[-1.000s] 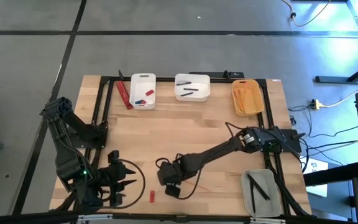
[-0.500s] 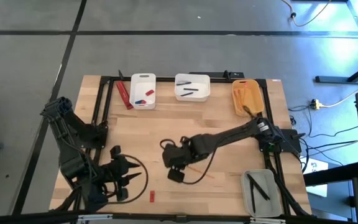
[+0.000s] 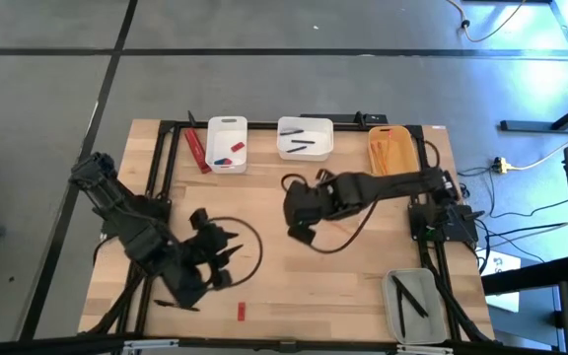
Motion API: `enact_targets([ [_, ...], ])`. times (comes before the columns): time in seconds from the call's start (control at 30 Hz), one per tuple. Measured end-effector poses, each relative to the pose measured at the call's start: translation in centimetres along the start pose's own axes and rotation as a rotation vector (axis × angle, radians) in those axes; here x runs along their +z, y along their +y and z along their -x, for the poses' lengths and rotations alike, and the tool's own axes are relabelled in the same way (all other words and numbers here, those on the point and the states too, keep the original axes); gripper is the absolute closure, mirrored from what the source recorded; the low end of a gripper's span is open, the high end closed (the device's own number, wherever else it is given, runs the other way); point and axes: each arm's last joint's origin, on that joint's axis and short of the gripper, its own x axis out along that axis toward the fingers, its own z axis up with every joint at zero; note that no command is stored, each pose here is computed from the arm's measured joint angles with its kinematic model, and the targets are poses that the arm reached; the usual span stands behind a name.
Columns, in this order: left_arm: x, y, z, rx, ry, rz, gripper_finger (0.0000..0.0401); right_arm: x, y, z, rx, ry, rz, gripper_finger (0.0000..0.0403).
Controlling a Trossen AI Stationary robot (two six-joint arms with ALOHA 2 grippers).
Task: Sort crayons/erasers/pens/pencils in bins
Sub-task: Put the yellow pencil into the yellow bin
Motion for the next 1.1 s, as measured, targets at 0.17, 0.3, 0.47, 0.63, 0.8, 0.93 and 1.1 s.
enact_targets([
  [0.17, 1.3, 0.8, -1.7, 0.052, -0.007, -0.009, 0.0282, 0.2, -2.9, 1.0, -0.106, 0.002, -0.004, 0.0361],
  [0.3, 2.5, 1.4, -3.0, 0.072, -0.013, -0.031, 0.0282, 0.2, -5.5, 1.7, -0.198, 0.029, -0.025, 0.0361],
  [0.47, 3.9, 2.2, -4.7, 0.077, -0.003, -0.061, 0.0282, 1.0, -8.5, 2.2, -0.239, 0.007, -0.09, 0.0361],
  [0.63, 5.1, 3.2, -5.9, 0.109, -0.021, -0.095, 0.0282, 2.0, -11.8, 1.9, -0.367, -0.021, -0.101, 0.0361],
  [0.8, 5.9, 4.0, -6.9, 0.127, -0.02, -0.087, 0.0282, 2.7, -15.8, 1.7, -0.437, 0.005, -0.128, 0.0361],
  [0.93, 6.2, 4.5, -7.3, 0.14, -0.011, -0.073, 0.0282, 2.5, -19.5, 1.5, -0.485, 0.049, -0.166, 0.0361],
  [1.1, 6.5, 5.1, -7.8, 0.16, -0.008, -0.058, 0.0282, 0.3, -23.7, -0.5, -0.579, 0.173, -0.22, 0.0361],
])
